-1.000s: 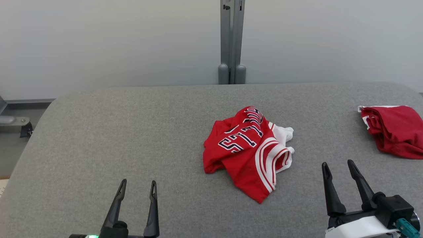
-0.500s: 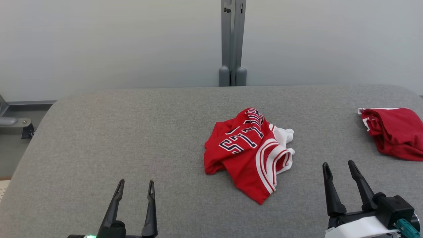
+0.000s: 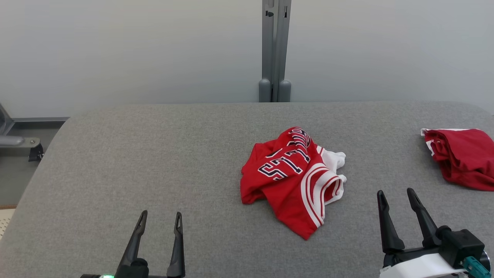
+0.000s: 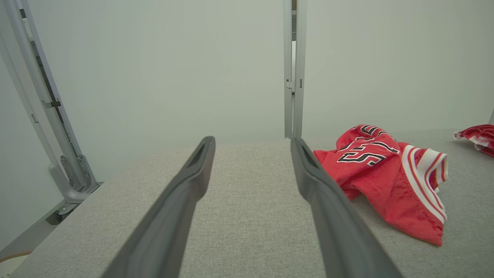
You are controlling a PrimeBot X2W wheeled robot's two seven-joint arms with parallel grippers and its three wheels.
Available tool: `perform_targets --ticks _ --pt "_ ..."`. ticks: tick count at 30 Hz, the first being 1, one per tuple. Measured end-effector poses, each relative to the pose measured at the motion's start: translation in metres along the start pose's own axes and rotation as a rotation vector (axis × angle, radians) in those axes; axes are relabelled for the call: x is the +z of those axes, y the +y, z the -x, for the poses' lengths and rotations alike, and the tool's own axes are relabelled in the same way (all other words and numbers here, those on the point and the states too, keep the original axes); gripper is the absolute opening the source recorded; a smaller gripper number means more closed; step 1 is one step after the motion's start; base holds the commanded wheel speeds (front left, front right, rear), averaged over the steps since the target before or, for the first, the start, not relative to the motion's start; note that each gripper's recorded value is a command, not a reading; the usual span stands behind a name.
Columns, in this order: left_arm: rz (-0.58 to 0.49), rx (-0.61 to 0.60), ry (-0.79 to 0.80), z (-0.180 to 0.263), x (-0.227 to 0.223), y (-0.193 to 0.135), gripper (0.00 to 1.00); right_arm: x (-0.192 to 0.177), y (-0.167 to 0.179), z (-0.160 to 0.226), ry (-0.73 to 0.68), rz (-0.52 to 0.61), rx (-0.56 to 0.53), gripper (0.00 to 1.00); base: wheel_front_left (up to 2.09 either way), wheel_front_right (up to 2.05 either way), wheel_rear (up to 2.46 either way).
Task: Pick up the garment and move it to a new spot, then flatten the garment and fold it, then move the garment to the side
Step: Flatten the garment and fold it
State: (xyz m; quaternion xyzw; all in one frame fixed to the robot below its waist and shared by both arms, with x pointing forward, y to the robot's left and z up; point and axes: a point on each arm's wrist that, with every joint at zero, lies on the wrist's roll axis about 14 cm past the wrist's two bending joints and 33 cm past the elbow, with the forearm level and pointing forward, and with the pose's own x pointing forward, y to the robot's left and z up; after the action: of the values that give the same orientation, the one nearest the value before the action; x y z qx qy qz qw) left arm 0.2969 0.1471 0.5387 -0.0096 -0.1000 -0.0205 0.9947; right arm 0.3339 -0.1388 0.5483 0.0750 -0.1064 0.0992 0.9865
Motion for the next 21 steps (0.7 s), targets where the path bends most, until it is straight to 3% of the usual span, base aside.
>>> perform_targets --ticks 21 --pt "0.001 -0.005 0.001 0.0008 -0.0001 -0.0017 1.00 -0.0001 -0.0004 0.0015 0.000 -0.004 -0.005 1.00 0.00 0.00 0.00"
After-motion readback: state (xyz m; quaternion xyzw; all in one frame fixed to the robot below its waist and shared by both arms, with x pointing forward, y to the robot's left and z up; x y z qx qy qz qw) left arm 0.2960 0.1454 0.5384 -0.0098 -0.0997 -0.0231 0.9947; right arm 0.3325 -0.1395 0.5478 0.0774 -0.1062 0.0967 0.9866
